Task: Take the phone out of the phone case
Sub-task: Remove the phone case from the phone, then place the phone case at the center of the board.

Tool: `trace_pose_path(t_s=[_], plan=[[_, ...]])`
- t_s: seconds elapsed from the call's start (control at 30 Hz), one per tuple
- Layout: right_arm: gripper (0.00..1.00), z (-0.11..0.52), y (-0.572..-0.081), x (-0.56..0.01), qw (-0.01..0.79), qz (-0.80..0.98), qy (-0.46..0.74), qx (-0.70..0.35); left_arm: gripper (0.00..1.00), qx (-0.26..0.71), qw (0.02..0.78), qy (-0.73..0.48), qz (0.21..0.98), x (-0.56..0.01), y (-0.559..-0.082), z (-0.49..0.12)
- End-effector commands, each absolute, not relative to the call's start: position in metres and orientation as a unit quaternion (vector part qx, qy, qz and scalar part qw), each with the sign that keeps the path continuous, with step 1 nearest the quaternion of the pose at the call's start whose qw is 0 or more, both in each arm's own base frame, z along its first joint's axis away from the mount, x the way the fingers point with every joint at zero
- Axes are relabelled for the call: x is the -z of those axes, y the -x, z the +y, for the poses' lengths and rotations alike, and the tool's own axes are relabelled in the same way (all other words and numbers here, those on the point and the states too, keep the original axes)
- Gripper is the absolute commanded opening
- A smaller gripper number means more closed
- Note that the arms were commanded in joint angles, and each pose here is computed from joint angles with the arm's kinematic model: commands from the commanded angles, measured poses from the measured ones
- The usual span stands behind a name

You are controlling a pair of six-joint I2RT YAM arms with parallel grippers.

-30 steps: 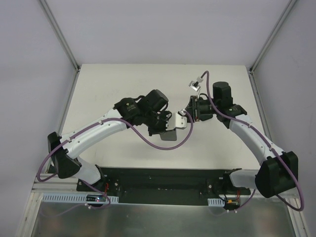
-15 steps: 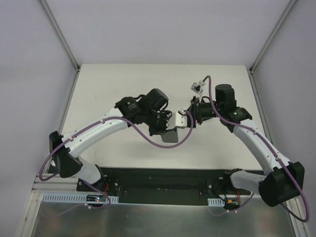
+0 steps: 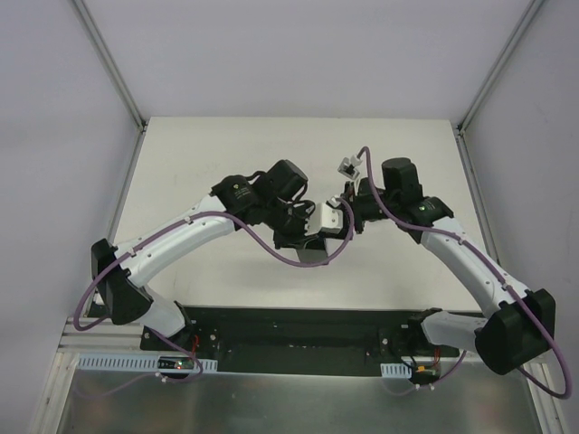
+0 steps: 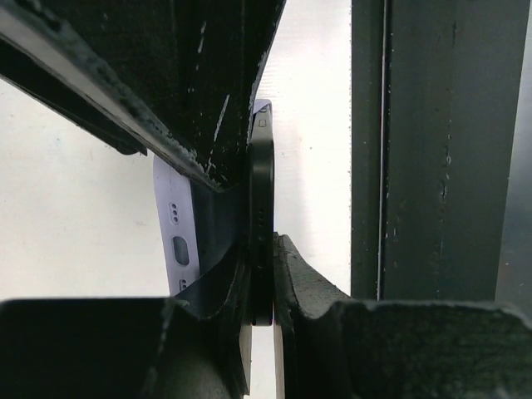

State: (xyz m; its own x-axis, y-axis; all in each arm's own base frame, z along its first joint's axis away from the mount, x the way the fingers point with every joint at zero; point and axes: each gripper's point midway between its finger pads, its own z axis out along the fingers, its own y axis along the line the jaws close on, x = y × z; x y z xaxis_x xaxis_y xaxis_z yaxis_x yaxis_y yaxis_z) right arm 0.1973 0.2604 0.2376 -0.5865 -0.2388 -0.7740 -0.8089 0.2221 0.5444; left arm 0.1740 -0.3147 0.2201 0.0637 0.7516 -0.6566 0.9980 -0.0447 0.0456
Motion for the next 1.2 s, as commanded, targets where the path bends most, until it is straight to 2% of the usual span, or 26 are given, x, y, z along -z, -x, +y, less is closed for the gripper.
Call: trace_pose_path(t_s=[0.0,0.17,0.27,0.33,0.47,0.5,0.73,1.17], plan=[[0.54,0.264,-0.202,-0.246,0.307,0.715,0.387,-0.494,0.00,0.279,0.291,-0.671,0.623,-0.249,-0.176,-0.330],[0.53,0.269,-0.197,-0.241,0.302,0.712,0.399,-0.493,0.00,0.299,0.290,-0.658,0.627,-0.256,-0.179,-0.333],[0.47,0.273,-0.195,-0.234,0.293,0.713,0.405,-0.492,0.00,0.306,0.288,-0.650,0.633,-0.257,-0.182,-0.333],[0.38,0.274,-0.193,-0.230,0.286,0.713,0.405,-0.495,0.00,0.309,0.288,-0.646,0.636,-0.258,-0.185,-0.333],[0.03,0.275,-0.199,-0.224,0.285,0.724,0.396,-0.487,0.00,0.316,0.287,-0.640,0.640,-0.259,-0.186,-0.331],[0.00,0.274,-0.205,-0.223,0.289,0.732,0.385,-0.482,0.00,0.316,0.287,-0.638,0.640,-0.259,-0.186,-0.330],[0.00,0.259,-0.244,-0.220,0.309,0.770,0.303,-0.470,0.00,0.320,0.305,-0.616,0.653,-0.264,-0.193,-0.308],[0.00,0.251,-0.291,-0.208,0.306,0.812,0.263,-0.423,0.00,0.312,0.339,-0.575,0.676,-0.275,-0.194,-0.255]])
